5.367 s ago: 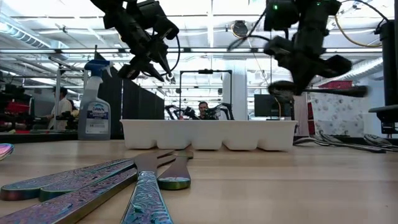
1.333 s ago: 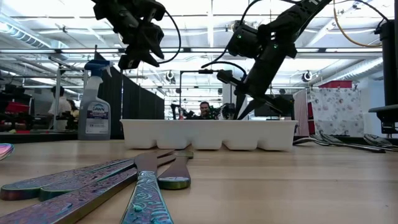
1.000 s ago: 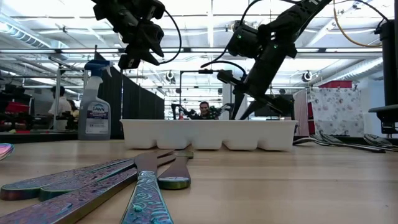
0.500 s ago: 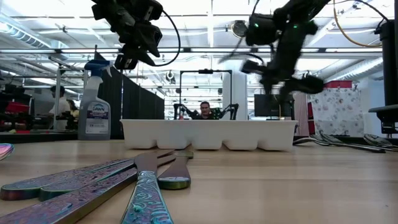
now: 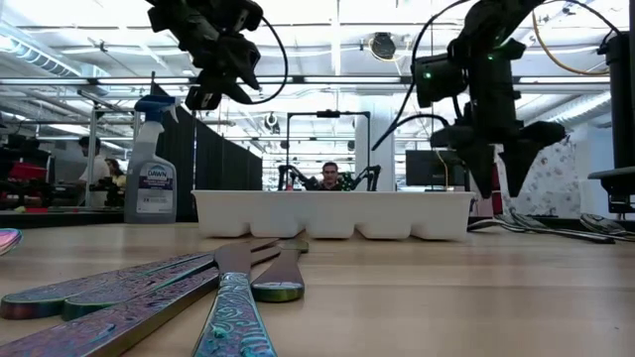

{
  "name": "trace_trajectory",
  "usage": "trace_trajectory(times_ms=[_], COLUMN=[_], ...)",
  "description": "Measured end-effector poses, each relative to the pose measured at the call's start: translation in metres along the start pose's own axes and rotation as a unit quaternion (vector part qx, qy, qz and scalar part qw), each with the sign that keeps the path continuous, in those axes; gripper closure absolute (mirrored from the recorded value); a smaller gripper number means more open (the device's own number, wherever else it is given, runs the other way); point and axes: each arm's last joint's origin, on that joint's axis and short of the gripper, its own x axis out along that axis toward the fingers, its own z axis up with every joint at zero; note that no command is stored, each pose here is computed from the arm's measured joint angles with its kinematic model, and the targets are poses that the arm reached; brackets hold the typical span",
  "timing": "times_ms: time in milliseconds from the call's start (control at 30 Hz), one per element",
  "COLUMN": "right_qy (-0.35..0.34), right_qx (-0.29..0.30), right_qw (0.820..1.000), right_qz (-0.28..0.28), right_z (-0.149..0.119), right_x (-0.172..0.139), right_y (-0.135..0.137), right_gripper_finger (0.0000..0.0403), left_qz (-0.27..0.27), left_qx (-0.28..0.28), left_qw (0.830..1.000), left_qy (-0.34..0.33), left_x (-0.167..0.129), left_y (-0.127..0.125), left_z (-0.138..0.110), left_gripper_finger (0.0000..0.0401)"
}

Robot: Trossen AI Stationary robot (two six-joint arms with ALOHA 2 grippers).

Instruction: Sort silverware

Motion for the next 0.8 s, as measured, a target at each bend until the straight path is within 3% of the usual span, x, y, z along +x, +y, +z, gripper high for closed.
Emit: trace_trajectory(times_ms=[533,800], right_qy=[-0.025,-0.036], right_qx=[0.023,0.033], right_qw=[0.999,0.998], right_qz=[0.002,0.024], right_z=[-0.007,-0.006], right_x=[0.043,0.050], right_y=[-0.013,-0.013], right_gripper_finger=[0.0277,0.0385], left_qz=[0.001,-0.012], left_qx=[-0.006,0.008], left_qw=[1.000,0.999], left_qy=[-0.019,-0.039], left_x=[0.000,0.000], left_y=[-0.001,-0.004], left_z=[0.003,0.008], left_gripper_finger=[0.0302,0.0302])
